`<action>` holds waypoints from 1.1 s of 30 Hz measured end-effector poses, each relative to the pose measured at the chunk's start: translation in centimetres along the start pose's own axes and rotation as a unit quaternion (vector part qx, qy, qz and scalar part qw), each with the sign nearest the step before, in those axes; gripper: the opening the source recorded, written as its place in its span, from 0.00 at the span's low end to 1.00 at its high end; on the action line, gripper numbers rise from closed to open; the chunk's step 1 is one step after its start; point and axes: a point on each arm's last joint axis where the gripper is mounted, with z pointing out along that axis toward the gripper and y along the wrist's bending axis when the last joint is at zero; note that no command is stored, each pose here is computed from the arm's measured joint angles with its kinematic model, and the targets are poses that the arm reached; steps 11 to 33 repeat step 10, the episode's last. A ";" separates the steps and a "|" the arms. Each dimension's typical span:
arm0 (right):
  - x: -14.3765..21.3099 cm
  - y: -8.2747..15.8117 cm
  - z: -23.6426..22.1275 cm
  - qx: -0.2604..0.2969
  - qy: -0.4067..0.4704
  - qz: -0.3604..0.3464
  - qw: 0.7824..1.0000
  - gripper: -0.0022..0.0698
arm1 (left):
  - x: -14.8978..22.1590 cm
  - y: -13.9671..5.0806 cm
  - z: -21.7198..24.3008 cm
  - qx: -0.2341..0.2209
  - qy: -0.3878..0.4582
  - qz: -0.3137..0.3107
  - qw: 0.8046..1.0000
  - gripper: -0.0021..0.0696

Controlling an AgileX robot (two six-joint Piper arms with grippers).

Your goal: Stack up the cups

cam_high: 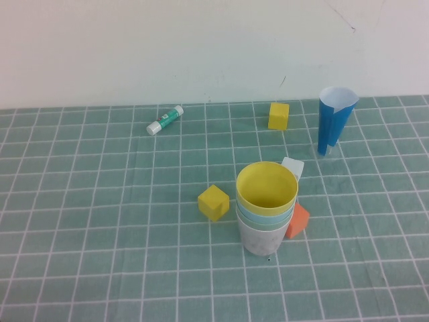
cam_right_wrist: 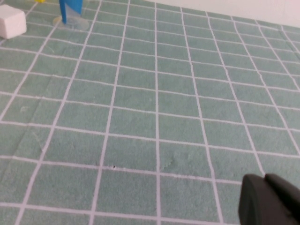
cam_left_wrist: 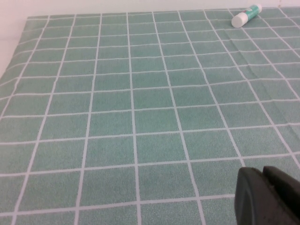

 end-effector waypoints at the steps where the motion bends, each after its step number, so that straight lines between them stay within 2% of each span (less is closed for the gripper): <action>1: 0.0 0.0 0.0 0.000 0.000 0.002 1.000 0.03 | 0.0 0.0 0.0 0.000 0.000 0.000 1.000 0.03; 8: 0.0 0.0 0.0 0.000 0.000 0.033 0.999 0.03 | 0.0 0.0 0.0 0.000 0.000 0.000 1.000 0.03; 33: 0.0 0.0 0.0 0.000 0.000 0.033 0.999 0.03 | 0.0 0.0 0.0 0.000 0.000 0.000 1.000 0.03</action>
